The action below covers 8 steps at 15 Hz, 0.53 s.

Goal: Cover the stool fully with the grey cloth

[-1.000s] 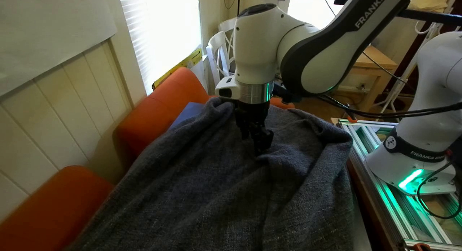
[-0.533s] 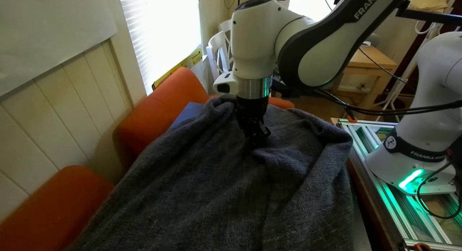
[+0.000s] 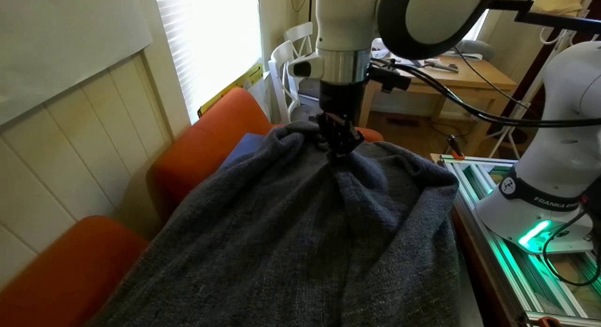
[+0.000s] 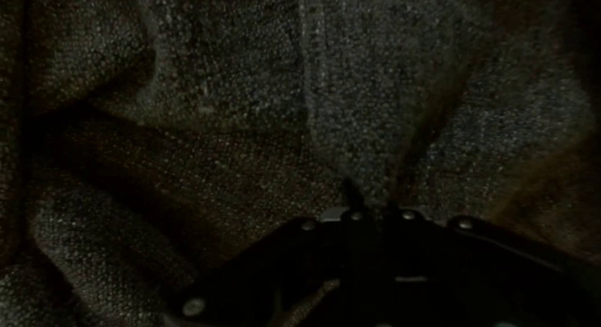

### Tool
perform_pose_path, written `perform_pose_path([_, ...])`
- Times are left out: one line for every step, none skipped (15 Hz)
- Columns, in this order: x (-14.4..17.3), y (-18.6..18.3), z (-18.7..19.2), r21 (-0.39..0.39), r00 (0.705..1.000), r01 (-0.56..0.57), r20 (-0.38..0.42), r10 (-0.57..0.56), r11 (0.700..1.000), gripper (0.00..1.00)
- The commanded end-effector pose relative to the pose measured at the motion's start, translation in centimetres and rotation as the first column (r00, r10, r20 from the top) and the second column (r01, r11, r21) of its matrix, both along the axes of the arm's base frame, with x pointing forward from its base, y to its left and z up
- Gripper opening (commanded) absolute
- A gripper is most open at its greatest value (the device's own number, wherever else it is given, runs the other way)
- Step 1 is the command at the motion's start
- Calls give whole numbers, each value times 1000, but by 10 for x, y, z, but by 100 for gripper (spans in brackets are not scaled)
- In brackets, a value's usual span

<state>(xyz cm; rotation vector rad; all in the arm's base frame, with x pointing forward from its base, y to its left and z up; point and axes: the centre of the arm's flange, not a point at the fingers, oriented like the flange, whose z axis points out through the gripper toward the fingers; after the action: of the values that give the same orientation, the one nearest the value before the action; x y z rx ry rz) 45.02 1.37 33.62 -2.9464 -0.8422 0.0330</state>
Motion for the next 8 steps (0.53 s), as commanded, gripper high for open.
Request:
perform_pose_path([-35,-10,32,98,1000,14,0,-14,995,2])
perform_pose_path([-40,-12,35,120,1000,17,9,-19,993,2])
perform_pose_path([-43,-12,39,139,999,25,23,-28,990,2])
perform_pose_path([-46,-13,41,154,999,27,33,-32,988,2])
perform_pose_path([-46,-12,39,148,998,29,51,-36,989,2])
perform_pose_path([-46,-11,38,145,998,30,59,-39,989,2])
perform_pose_path([-45,-7,34,134,997,30,67,-39,991,2])
perform_pose_path([-44,-4,31,116,995,48,85,-58,992,32])
